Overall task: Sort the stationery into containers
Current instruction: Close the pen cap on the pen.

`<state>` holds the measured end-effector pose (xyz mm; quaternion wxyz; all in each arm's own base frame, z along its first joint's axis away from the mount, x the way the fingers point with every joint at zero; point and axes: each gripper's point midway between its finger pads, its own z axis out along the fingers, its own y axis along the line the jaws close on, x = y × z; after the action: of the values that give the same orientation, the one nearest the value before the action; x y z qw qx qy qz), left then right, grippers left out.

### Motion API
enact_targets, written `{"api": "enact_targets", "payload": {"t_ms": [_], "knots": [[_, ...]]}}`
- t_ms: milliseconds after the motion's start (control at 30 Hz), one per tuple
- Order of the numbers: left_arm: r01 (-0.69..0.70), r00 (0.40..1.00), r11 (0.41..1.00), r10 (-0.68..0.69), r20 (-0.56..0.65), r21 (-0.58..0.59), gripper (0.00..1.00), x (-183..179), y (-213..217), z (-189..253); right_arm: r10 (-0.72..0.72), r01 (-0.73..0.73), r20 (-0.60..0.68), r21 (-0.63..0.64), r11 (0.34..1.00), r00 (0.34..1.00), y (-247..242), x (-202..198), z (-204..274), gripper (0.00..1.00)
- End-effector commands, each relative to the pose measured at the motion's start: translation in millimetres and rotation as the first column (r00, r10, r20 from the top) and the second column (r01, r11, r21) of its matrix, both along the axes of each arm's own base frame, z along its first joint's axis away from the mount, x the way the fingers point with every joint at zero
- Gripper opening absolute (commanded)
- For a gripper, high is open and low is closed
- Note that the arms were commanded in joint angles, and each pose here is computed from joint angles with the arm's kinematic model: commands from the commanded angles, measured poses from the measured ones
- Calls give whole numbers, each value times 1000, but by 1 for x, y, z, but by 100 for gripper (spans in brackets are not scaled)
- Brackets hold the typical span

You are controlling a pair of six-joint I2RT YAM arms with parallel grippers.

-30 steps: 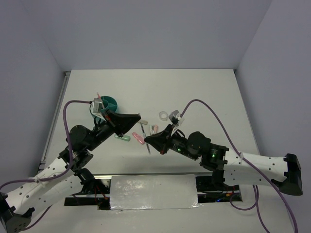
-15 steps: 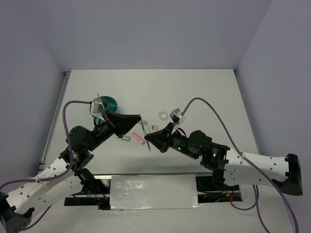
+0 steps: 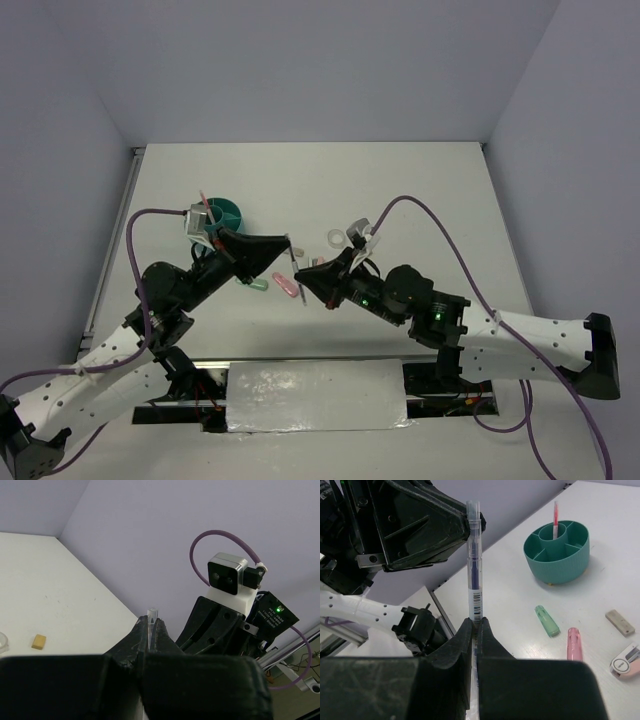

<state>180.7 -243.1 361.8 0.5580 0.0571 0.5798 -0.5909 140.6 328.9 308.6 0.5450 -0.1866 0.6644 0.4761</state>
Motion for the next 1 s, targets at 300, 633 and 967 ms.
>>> {"api": "enact_targets", "payload": {"t_ms": [300, 633, 967], "knots": [[42, 999, 995, -41, -13, 86, 43, -4, -8, -10, -19, -1, 143, 145, 989, 990, 1, 2, 84, 0], [0, 999, 995, -4, 34, 96, 42, -4, 0, 12, -1, -11, 111, 102, 995, 994, 7, 1, 66, 0], [41, 997, 993, -49, 68, 111, 0, -12, -3, 17, 74, -83, 140, 58, 995, 987, 18, -8, 67, 46]]}}
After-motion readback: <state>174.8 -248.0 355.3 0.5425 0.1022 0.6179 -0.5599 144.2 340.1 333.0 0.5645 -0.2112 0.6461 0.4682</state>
